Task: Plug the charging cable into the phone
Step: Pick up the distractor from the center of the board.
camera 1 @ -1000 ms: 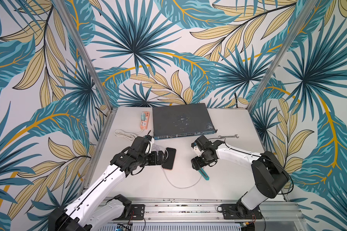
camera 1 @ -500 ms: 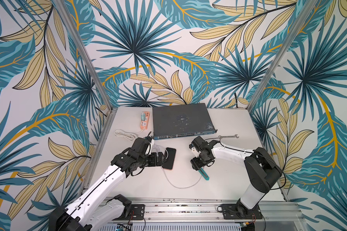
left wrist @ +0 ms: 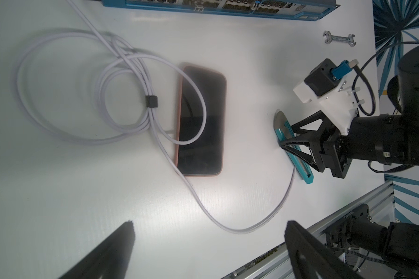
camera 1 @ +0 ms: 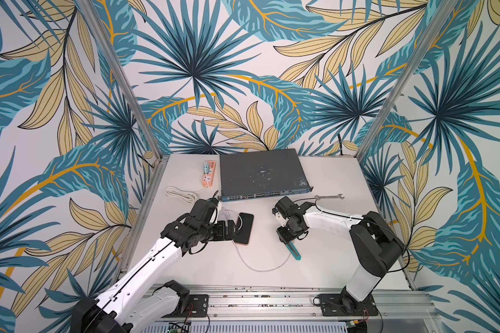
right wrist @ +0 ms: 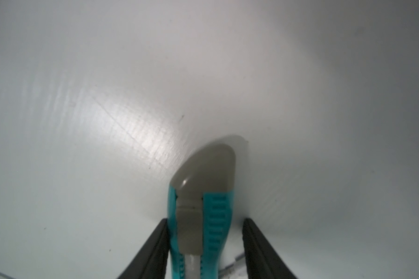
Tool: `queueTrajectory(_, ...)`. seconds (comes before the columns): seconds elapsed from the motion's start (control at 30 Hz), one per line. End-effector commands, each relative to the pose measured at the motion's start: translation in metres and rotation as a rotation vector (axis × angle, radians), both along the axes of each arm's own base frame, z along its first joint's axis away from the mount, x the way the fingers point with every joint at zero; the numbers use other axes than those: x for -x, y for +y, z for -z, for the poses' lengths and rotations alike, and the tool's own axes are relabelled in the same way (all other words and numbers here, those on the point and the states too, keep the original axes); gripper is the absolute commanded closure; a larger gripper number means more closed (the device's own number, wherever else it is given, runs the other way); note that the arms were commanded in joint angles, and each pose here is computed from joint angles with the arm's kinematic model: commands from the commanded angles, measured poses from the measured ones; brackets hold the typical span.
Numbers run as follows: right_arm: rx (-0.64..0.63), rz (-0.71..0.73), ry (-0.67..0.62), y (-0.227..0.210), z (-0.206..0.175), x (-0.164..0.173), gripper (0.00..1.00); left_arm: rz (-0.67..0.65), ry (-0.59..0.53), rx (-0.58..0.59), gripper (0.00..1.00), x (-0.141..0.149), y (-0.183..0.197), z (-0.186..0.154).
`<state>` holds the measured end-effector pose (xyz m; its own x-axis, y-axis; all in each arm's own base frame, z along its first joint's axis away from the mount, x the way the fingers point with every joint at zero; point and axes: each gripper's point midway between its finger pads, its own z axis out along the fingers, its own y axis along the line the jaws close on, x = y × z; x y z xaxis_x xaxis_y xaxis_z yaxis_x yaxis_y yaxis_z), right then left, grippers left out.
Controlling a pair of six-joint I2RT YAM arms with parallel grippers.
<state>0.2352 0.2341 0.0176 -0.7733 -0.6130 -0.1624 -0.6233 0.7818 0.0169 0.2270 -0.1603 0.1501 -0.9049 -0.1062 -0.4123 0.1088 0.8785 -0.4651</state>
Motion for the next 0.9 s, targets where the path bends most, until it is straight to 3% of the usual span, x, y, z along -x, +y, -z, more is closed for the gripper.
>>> queueTrajectory(0.0, 0.069, -0.023, 0.006, -0.004, 0.012, 0.008, 0.55, 0.011, 0.007, -0.018, 0.0, 0.0, 0.0, 0.006)
queueTrajectory(0.4, 0.049, 0.008, -0.094, 0.002, -0.009, -0.008, 0.7, 0.011, 0.015, -0.009, 0.0, 0.001, -0.001, 0.012)
queueTrajectory(0.87, -0.004, 0.026, -0.171, 0.017, -0.062, -0.028, 0.72, 0.014, -0.003, 0.074, 0.0, -0.005, -0.014, 0.006)
